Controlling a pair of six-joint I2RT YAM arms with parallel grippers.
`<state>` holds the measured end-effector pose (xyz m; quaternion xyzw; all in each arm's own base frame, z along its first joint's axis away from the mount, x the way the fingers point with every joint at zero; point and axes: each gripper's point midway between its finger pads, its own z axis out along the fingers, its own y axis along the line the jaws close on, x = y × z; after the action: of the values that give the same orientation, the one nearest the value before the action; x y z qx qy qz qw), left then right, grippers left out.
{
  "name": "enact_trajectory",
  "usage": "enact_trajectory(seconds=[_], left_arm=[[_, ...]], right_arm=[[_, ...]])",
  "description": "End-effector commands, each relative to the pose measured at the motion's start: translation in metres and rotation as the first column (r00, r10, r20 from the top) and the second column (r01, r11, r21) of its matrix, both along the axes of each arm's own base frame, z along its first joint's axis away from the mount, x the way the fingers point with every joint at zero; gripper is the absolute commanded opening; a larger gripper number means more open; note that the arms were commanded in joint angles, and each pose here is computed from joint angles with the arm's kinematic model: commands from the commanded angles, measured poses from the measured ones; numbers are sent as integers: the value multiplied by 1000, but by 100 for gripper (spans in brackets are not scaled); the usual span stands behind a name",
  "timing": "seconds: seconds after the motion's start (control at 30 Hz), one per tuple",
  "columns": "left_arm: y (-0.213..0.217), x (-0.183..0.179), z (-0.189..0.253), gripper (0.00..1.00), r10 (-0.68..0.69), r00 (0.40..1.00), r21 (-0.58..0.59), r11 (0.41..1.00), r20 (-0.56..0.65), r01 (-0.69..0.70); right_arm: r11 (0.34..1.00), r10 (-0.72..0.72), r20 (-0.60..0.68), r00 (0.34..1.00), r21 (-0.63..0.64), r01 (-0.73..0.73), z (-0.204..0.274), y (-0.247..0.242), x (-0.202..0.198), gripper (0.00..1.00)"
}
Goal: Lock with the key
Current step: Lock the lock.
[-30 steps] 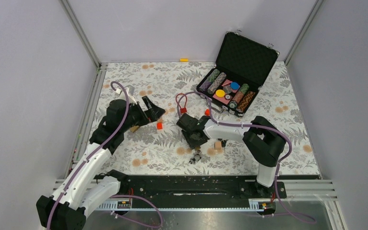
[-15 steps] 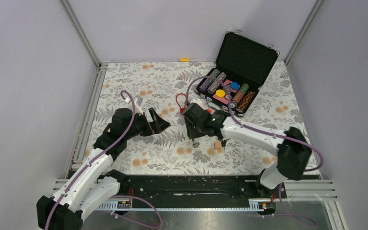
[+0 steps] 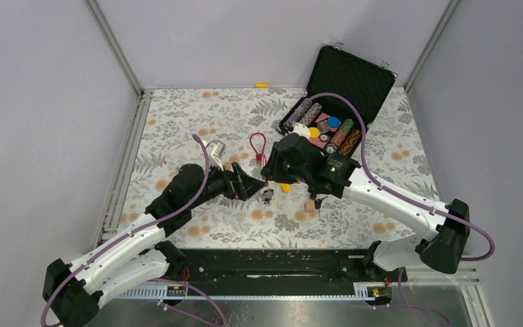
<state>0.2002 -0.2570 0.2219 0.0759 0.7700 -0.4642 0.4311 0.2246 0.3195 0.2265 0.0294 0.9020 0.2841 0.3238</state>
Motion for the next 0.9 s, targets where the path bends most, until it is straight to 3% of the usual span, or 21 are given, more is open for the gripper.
enact_trajectory(seconds=[0.0, 0.17, 0.37, 0.57, 0.8, 0.87], left_arm=[[-8, 11, 39, 95, 62, 984, -126, 991, 166, -41], [-19, 5, 43, 94, 52, 979, -134, 991, 198, -25], [-16, 10, 53, 79, 133, 973, -210, 973, 190, -92], [-15, 9, 57, 70, 172, 971, -315, 942, 165, -113], [-23, 10, 55, 45, 176, 974, -323, 939, 142, -122], [-24, 9, 57, 33, 173, 974, -336, 935, 149, -114]], right_arm=[[981, -75, 10, 997, 181, 72, 44, 5, 1, 24], [964, -99, -22, 995, 246, 102, 54, 6, -3, 20], [957, -113, -36, 993, 265, 119, 55, 7, -3, 20], [949, -105, -57, 993, 291, 117, 53, 12, -4, 21], [946, -93, -74, 993, 303, 111, 52, 15, -7, 23], [947, -89, -83, 993, 302, 110, 49, 15, -8, 24]])
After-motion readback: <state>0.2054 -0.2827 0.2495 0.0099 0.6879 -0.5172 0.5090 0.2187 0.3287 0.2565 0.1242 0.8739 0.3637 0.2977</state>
